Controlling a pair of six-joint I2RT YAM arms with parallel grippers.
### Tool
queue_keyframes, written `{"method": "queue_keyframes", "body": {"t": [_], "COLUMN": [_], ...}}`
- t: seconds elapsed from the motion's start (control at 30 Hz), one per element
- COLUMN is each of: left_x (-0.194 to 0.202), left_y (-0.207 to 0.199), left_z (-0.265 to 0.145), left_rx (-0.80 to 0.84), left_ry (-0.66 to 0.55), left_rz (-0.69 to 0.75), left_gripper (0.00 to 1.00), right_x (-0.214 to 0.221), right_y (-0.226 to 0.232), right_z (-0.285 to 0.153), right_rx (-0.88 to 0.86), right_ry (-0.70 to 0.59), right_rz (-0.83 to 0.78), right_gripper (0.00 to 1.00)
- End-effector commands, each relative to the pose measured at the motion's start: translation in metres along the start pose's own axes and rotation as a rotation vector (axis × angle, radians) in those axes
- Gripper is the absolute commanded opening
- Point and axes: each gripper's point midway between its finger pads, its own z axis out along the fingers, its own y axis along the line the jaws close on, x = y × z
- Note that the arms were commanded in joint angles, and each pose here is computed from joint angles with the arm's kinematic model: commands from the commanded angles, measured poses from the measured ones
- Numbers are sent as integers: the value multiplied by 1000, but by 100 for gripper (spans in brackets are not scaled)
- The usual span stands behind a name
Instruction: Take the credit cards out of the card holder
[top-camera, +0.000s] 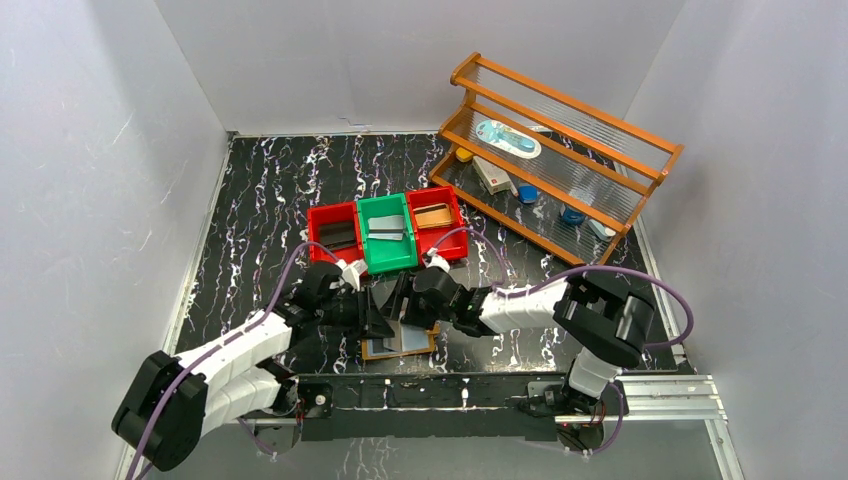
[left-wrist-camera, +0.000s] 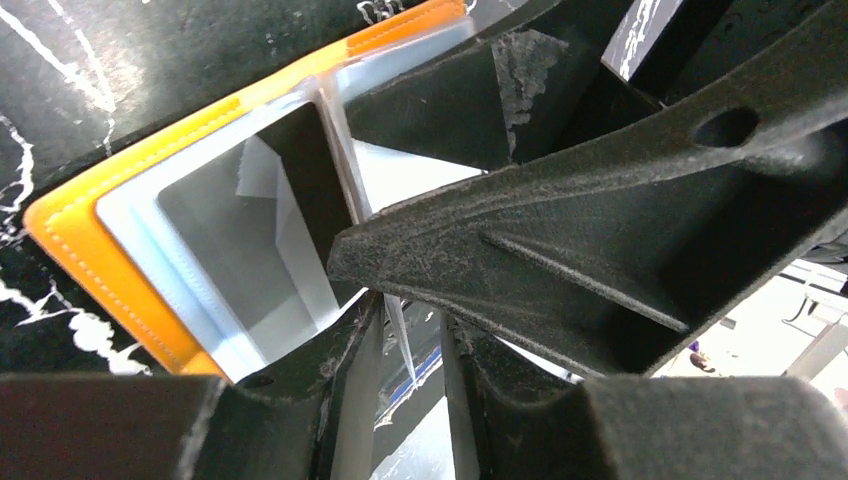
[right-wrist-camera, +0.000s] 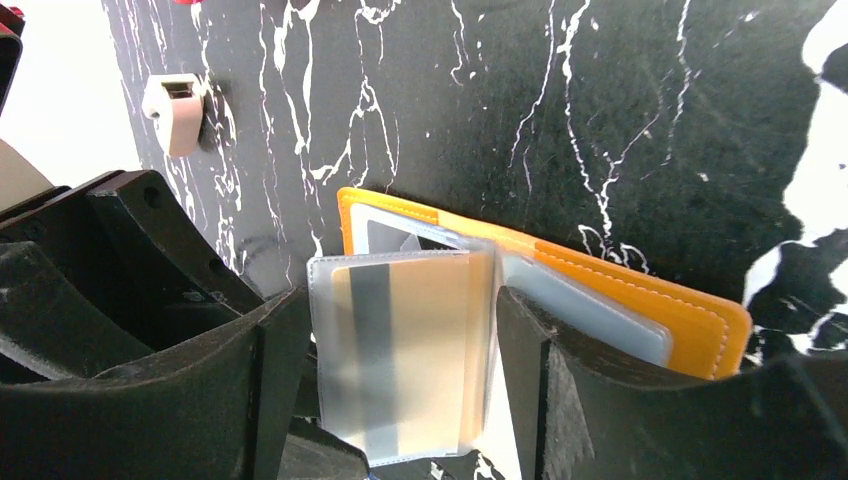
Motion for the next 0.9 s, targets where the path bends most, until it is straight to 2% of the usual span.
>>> {"method": "queue_keyframes", "body": {"t": [0.0, 0.13, 0.33, 0.6, 0.67, 0.73, 0.87], "left_x": [-22, -23, -21, -14, -18, -23, -36], "left_y": [-38, -44, -57, -77, -76, -72, -44], "left_z": [-2, 2, 13, 30, 27, 20, 4], "left_rx": [110, 123, 146, 192, 171, 125, -83], "left_ry": [-42, -26, 5, 70, 34, -16, -107], "left_rz": [109, 133, 169, 217, 221, 234, 230], "left_gripper": [28, 29, 32, 36, 36, 39, 43], "right_x": [-6, -16, -35, -52, -53, -54, -48], "right_y": [24, 19, -6, -24, -26, -21, -15], "right_z": [-13, -19, -43, -82, -90, -94, -96], "right_rx": [-48, 23, 162, 208, 195, 155, 93], "right_ry": [-11, -47, -154, -265, -279, -284, -260], "right_rz": [-24, -22, -5, 21, 28, 35, 42], "right_gripper": [78, 86, 87, 86, 83, 76, 62]}}
